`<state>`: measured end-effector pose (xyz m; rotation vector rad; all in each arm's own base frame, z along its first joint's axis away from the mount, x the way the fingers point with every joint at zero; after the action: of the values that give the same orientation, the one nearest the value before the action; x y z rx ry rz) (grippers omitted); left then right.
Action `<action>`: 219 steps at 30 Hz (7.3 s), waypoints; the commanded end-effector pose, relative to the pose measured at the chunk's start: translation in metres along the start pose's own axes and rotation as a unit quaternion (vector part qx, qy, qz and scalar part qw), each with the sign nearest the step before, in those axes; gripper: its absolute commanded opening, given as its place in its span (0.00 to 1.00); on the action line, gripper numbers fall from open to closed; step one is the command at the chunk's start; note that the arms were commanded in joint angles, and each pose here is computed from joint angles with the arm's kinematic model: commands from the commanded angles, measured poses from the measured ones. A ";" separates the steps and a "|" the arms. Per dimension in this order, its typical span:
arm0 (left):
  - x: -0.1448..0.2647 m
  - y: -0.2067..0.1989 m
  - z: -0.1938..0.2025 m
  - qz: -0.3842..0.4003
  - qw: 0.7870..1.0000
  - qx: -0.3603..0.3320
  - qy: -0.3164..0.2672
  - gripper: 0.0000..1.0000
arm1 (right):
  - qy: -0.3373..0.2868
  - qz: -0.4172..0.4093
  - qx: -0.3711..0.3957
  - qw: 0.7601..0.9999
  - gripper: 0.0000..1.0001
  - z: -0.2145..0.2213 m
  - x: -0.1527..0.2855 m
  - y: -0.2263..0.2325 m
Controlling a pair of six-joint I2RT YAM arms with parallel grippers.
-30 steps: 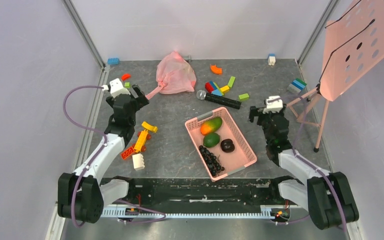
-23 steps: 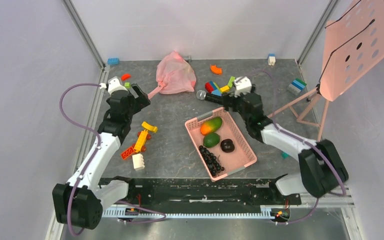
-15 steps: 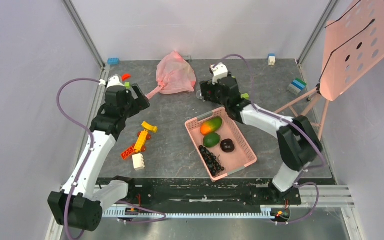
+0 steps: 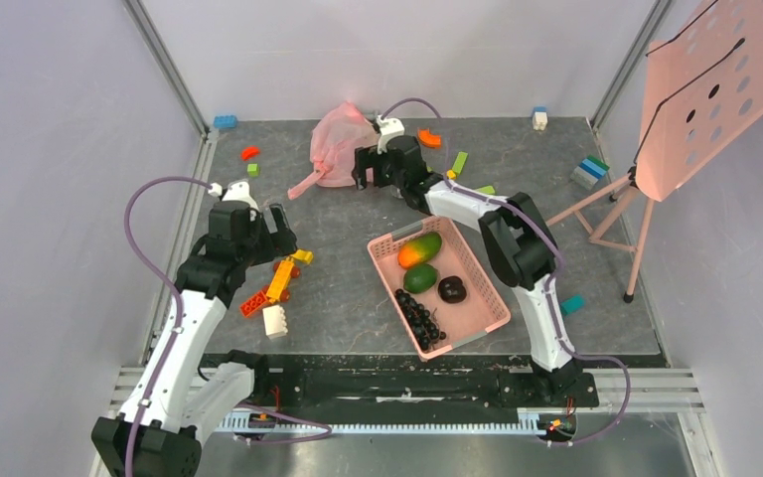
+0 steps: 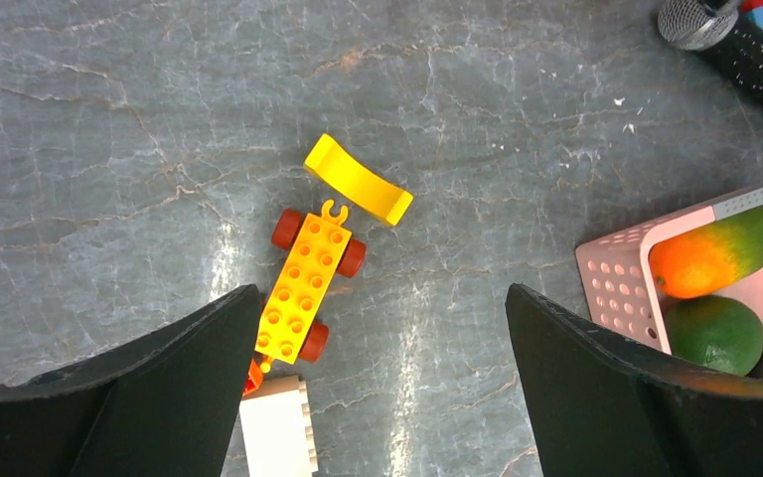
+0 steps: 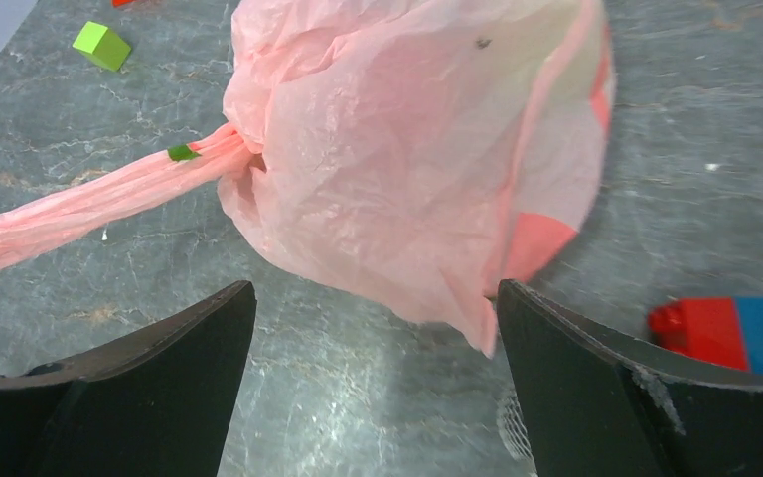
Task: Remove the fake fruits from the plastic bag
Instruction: Move the plastic bag to the center of the board, then untie the plastic bag at the center of the board.
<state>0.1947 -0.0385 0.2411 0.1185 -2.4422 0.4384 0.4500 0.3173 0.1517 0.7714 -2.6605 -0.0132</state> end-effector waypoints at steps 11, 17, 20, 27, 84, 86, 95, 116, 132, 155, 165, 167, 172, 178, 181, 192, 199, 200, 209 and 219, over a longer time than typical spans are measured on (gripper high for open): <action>0.004 0.002 -0.002 0.014 0.999 -0.042 -0.010 1.00 | -0.038 -0.009 -0.033 0.999 0.74 0.013 -0.059 0.019; 0.006 0.002 -0.003 0.014 0.999 -0.041 -0.015 1.00 | -0.059 -0.008 0.000 0.998 0.16 0.001 -0.048 0.026; 0.006 0.002 -0.003 0.012 0.999 -0.039 -0.017 1.00 | -0.070 -0.015 0.026 0.997 0.00 -0.015 -0.032 0.034; 0.012 0.003 -0.007 0.010 0.999 -0.030 -0.036 1.00 | -0.073 -0.091 0.053 0.992 0.00 -0.048 0.032 0.050; 0.029 0.005 -0.005 0.034 0.996 -0.030 -0.078 1.00 | 0.050 0.135 -0.110 0.983 0.83 0.022 0.030 0.108; 0.029 0.005 -0.004 0.034 0.996 -0.030 -0.076 1.00 | 0.051 0.153 -0.106 0.981 0.79 0.027 0.024 0.106; 0.028 0.006 -0.006 0.029 0.996 -0.031 -0.078 1.00 | -0.007 0.080 -0.089 0.993 0.05 0.002 0.045 0.111; 0.043 -0.019 -0.012 0.119 0.980 0.122 -0.099 1.00 | -0.028 -0.274 -0.098 0.956 0.00 -0.064 0.145 0.135; -0.011 -0.038 0.015 0.188 0.963 0.194 0.008 0.99 | 0.027 0.018 0.106 0.994 0.75 -0.044 0.193 0.052; -0.032 0.004 0.072 0.060 0.961 0.271 -0.010 0.93 | -0.045 0.032 0.030 0.998 0.81 -0.034 0.273 0.036; -0.056 -0.001 0.083 0.091 0.951 0.297 0.001 0.83 | -0.047 0.029 0.014 0.998 0.81 -0.024 0.282 0.034; -0.061 -0.003 0.082 0.095 0.949 0.300 0.002 0.83 | -0.044 0.029 0.013 0.999 0.81 -0.022 0.282 0.033; -0.070 -0.008 0.077 0.111 0.947 0.302 -0.003 0.82 | -0.038 0.026 0.009 0.999 0.81 -0.014 0.281 0.033; -0.083 -0.013 0.073 0.124 0.943 0.309 -0.004 0.75 | -0.037 0.028 0.007 0.999 0.81 -0.009 0.283 0.032; -0.091 -0.015 0.075 0.127 0.941 0.314 0.003 0.71 | -0.039 0.030 0.006 0.999 0.81 -0.009 0.286 0.031; -0.080 -0.026 0.054 0.146 0.941 0.306 0.001 0.02 | -0.063 0.000 0.066 0.996 0.81 -0.020 0.304 0.029; -0.026 -0.045 0.002 0.190 0.936 0.292 -0.045 0.02 | -0.121 -0.100 0.150 0.976 0.77 -0.022 0.331 0.039; -0.019 -0.049 -0.007 0.195 0.935 0.293 -0.047 0.02 | -0.120 -0.110 0.159 0.974 0.76 -0.021 0.333 0.043; 0.005 -0.075 -0.024 0.228 0.929 0.290 0.001 0.02 | -0.190 -0.157 0.253 0.936 0.64 -0.001 0.349 0.114; 0.012 -0.072 -0.005 0.218 0.926 0.309 0.013 0.02 | -0.212 -0.209 0.230 0.926 0.62 -0.005 0.320 0.171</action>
<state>0.2106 -0.1032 0.2667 -0.1677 -2.2293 1.3300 0.1144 0.2705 0.2581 1.5788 -2.7738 0.5053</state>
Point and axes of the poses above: each gripper's point midway between its finger pads, its own x axis back along the fingers, its own y axis along the line the jaws close on, z = x × y, the point moved 9 cm from there along x, back along the fingers, and after that the axes turned 5 degrees about x, right-handed, at the moved point
